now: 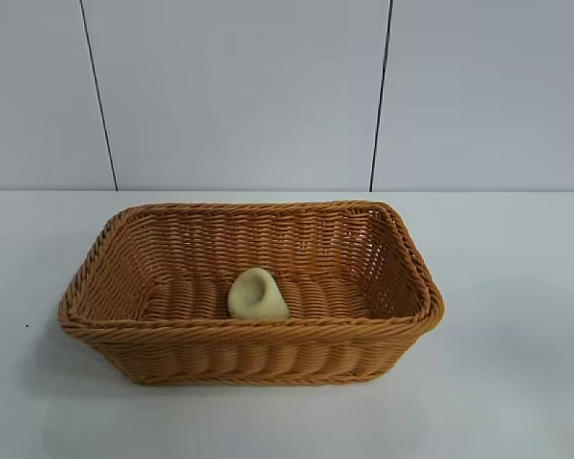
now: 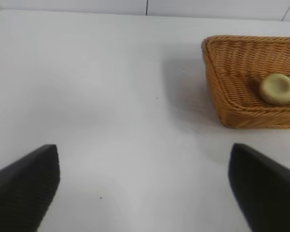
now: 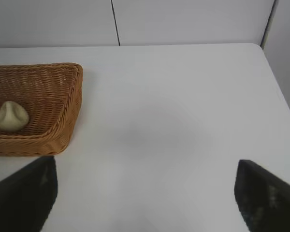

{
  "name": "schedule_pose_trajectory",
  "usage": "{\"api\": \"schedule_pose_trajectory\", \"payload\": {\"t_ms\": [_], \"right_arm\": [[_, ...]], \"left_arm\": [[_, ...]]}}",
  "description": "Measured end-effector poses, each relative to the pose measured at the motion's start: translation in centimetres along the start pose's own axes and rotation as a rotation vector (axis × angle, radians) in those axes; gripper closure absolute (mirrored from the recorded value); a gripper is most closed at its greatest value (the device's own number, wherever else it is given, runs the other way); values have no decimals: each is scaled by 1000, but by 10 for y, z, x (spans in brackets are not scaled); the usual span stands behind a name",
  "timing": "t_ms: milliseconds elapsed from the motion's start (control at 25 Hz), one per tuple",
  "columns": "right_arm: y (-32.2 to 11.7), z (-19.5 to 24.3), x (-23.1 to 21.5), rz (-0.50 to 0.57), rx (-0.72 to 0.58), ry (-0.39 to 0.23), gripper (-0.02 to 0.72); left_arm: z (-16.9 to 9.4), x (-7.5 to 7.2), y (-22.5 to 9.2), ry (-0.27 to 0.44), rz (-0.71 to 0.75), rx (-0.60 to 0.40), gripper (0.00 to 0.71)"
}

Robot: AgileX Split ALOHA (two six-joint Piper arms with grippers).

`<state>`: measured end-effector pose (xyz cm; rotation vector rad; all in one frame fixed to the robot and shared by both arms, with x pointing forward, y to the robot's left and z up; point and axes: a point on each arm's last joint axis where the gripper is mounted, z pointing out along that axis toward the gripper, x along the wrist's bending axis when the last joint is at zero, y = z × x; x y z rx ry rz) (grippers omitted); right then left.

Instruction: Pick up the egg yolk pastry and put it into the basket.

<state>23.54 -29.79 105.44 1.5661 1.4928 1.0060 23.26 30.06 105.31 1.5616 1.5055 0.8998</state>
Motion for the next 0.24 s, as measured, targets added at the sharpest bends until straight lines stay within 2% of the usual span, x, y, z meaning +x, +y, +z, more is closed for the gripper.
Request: {"api": "schedule_pose_trajectory", "payload": {"t_ms": [240], "right_arm": [[0, 0, 0, 2, 0, 3, 10]], "left_arm": [[0, 0, 0, 0, 0, 0, 14]]}}
